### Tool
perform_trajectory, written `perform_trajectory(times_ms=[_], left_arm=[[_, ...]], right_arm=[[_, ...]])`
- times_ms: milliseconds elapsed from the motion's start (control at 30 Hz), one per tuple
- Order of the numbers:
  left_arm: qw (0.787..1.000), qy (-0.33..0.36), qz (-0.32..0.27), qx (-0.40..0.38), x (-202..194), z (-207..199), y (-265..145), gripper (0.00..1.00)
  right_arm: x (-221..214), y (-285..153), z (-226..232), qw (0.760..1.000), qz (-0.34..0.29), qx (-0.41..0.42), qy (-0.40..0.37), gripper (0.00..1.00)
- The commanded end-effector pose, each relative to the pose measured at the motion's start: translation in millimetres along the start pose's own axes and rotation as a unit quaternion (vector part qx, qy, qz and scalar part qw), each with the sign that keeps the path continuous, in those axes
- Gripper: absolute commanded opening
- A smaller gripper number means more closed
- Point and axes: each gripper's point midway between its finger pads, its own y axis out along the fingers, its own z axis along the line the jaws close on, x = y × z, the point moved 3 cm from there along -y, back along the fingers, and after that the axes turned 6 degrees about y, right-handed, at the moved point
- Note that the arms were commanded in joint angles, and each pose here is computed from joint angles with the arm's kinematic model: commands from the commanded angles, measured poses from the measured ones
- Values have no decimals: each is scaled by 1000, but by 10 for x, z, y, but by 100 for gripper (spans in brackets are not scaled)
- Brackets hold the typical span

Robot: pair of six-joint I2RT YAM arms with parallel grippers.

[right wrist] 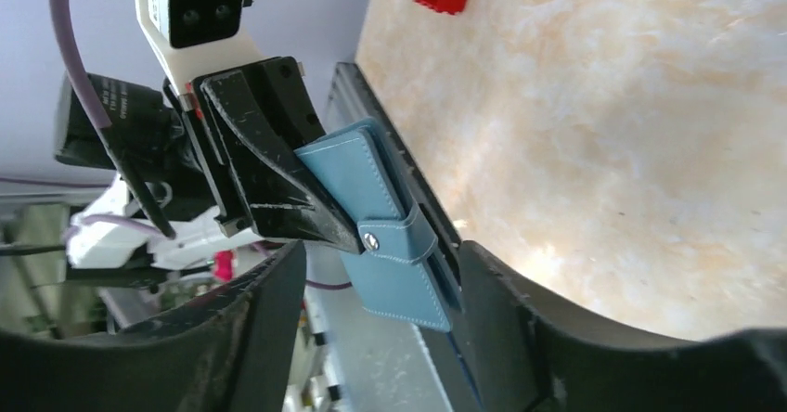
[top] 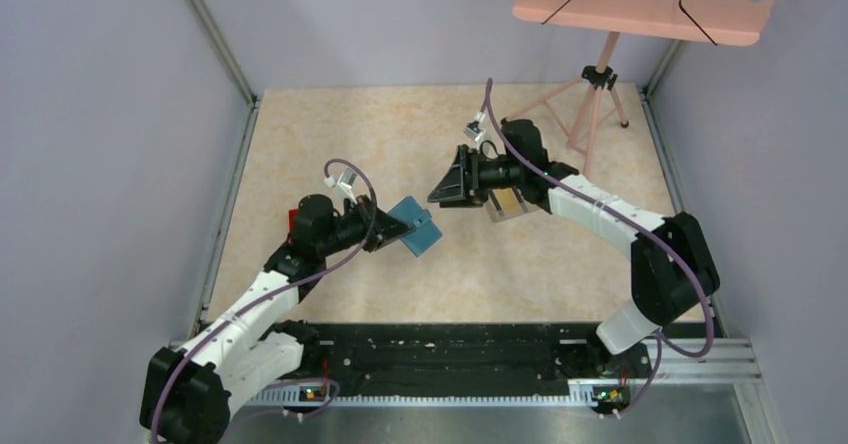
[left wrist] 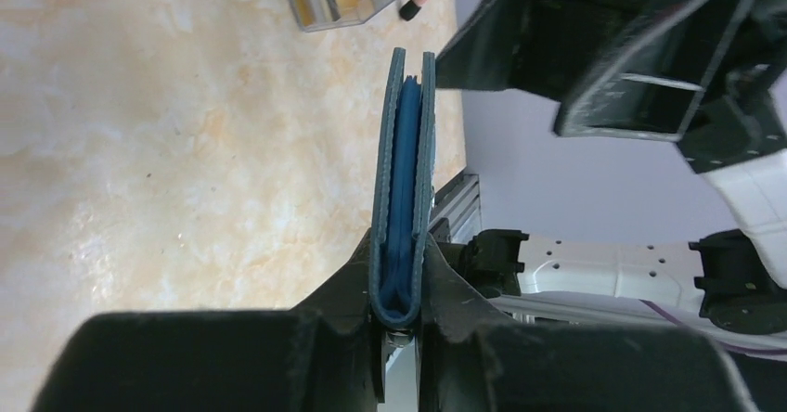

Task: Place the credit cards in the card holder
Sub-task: Pick up the card holder from the center of the board.

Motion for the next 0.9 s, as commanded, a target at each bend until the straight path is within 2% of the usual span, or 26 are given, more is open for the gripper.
perform_trajectory(times_ms=[0,167,367,767,867], left_arm=[[1000,13,9,18,61,-93,-20,0],[999,-7,38,35,-10,-71,-11,0],[997,-37,55,48,-72,-51,13,0],[994,-58,74,59,-165,-51,46,0],[994,-55,80,53,-179,-79,57,0]], right_arm=[[98,-272,202,991,-39,-73,-104,65],[-46,-290,92,976,-23,-157,-147,71],[-322,-186,-29,952,10,-235,-198,72],[-632,200,-50,917,68,-275,-280,72],[-645,260,-100,910,69,-291,-289,65]])
